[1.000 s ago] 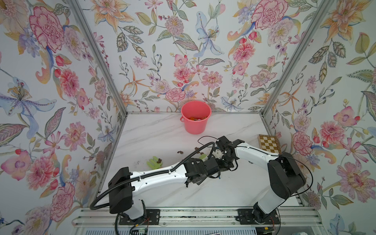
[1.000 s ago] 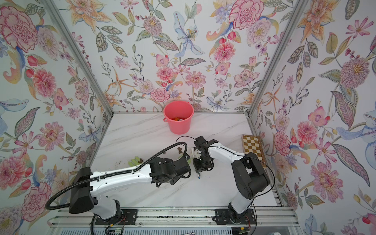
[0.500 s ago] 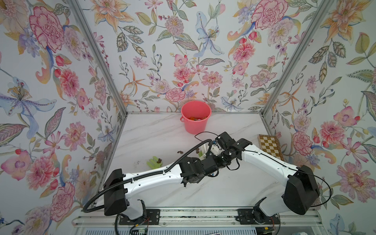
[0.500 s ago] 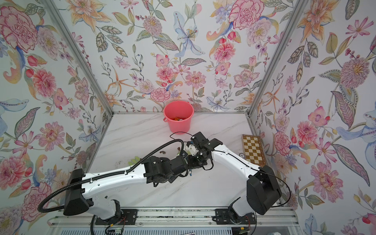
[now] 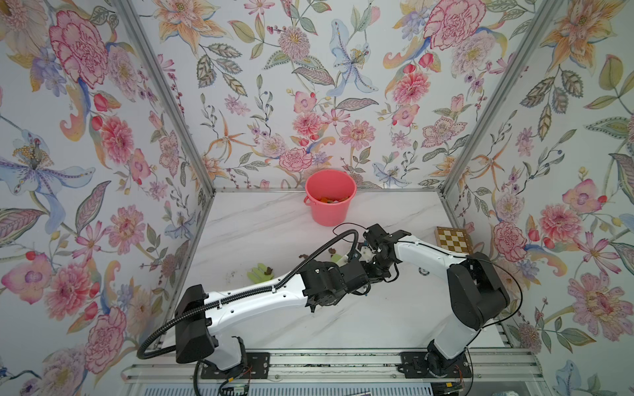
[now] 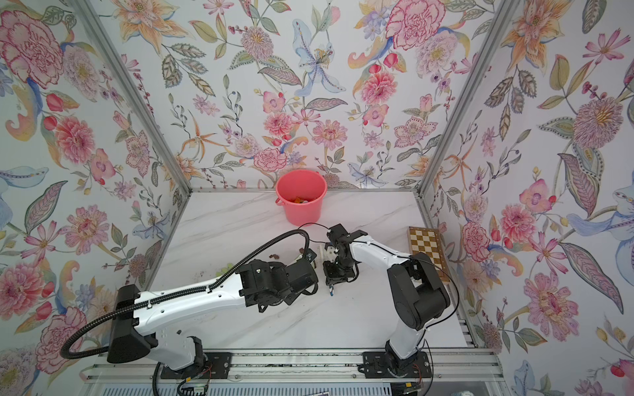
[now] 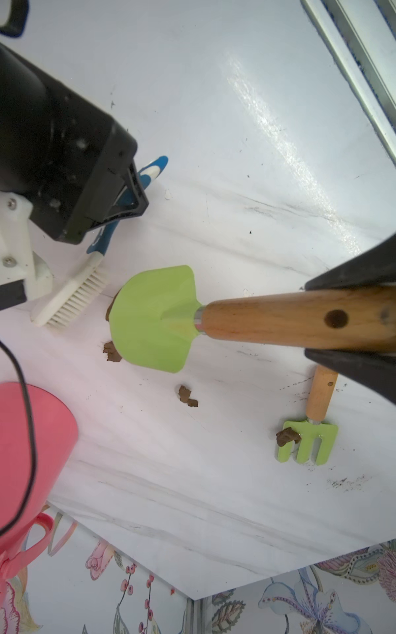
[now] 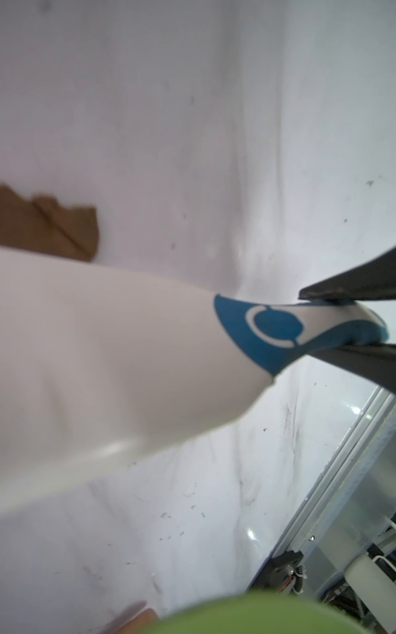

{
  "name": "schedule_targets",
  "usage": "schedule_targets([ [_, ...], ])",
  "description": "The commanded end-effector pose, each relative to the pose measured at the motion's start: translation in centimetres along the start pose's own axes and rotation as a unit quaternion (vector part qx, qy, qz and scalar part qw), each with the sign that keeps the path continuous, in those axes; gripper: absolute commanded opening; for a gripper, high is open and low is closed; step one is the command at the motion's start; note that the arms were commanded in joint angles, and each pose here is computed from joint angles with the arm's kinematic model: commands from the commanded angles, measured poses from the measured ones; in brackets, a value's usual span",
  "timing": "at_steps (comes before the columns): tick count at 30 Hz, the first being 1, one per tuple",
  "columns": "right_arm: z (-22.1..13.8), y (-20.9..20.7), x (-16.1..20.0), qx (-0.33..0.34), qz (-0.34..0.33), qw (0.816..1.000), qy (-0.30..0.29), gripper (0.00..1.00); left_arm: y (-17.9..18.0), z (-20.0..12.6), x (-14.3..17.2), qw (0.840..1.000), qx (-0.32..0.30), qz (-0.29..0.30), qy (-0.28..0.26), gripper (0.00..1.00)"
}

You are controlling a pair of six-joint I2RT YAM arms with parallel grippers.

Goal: Brush the soil off the hand trowel and place it into the bucket
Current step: Brush off the soil from the hand trowel.

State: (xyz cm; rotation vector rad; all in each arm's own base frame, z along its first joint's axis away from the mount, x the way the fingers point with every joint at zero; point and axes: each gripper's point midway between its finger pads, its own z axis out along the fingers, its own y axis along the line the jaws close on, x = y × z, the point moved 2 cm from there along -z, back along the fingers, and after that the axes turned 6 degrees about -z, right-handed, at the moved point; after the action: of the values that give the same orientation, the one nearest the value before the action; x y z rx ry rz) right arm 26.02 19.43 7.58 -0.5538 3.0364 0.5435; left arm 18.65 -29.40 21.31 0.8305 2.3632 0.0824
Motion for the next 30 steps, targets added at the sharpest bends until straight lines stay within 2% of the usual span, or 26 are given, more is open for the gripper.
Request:
schedule_targets([
  [1,-4.4,-0.5,-2.8,0.010,-0.006,0.996,-0.084,0.00,1.0,-2.2,-1.1,0.997,0.031,-0.064,-0.010,0.00],
  [4,-7.6,-1.1,-3.9,-0.001,0.014,0.988,-0.156,0.00,1.6,-1.6,-0.5,0.988,0.073,-0.134,0.025,0.00],
  [6,-9.4,-0.9,-4.3,-0.021,0.019,0.979,-0.204,0.00,1.8,-1.2,-0.6,0.973,0.116,-0.194,0.040,0.00],
  [8,-11.0,-0.1,-4.5,-0.039,0.009,0.967,-0.252,0.01,2.3,-1.1,-1.7,0.946,0.159,-0.279,0.040,0.00],
  [9,-11.5,0.4,-4.5,-0.048,0.004,0.960,-0.275,0.01,2.6,-1.1,-2.4,0.924,0.188,-0.330,0.037,0.00],
  [11,-12.0,1.1,-4.3,-0.062,0.000,0.949,-0.309,0.02,3.1,-1.3,-4.1,0.871,0.248,-0.423,0.025,0.00],
  [12,-12.1,1.7,-4.2,-0.070,-0.007,0.943,-0.325,0.02,3.6,-1.4,-4.9,0.838,0.276,-0.470,0.016,0.00],
  [14,-11.7,2.4,-3.6,-0.066,-0.020,0.937,-0.342,0.02,4.6,-1.8,-6.2,0.763,0.330,-0.555,-0.009,0.00],
  [16,-11.5,3.5,-3.2,-0.060,-0.039,0.929,-0.363,0.02,5.8,-1.8,-6.8,0.672,0.379,-0.635,-0.032,0.00],
  [18,-11.2,4.4,-3.0,-0.063,-0.050,0.923,-0.376,0.02,6.5,-1.8,-6.8,0.604,0.411,-0.681,-0.037,0.00],
  [19,-11.1,4.8,-3.0,-0.069,-0.054,0.922,-0.378,0.03,6.7,-1.6,-6.6,0.583,0.414,-0.698,-0.035,0.00],
  [20,-10.9,5.0,-3.0,-0.072,-0.057,0.922,-0.376,0.03,6.8,-1.4,-6.3,0.573,0.412,-0.708,-0.030,0.00],
  [23,-10.3,5.9,-3.3,-0.076,-0.069,0.922,-0.372,0.03,6.9,-1.3,-6.1,0.560,0.406,-0.722,-0.015,0.00],
  [27,-10.1,7.4,-3.8,-0.057,-0.099,0.908,-0.403,0.02,7.1,-1.6,-6.7,0.516,0.423,-0.745,-0.017,0.00],
  [28,-10.1,7.7,-3.8,-0.051,-0.107,0.904,-0.411,0.02,7.1,-1.7,-7.0,0.509,0.429,-0.746,-0.018,0.00],
  [30,-9.7,7.9,-3.9,-0.040,-0.115,0.904,-0.409,0.02,7.0,-2.0,-7.4,0.508,0.434,-0.743,-0.012,0.00],
])
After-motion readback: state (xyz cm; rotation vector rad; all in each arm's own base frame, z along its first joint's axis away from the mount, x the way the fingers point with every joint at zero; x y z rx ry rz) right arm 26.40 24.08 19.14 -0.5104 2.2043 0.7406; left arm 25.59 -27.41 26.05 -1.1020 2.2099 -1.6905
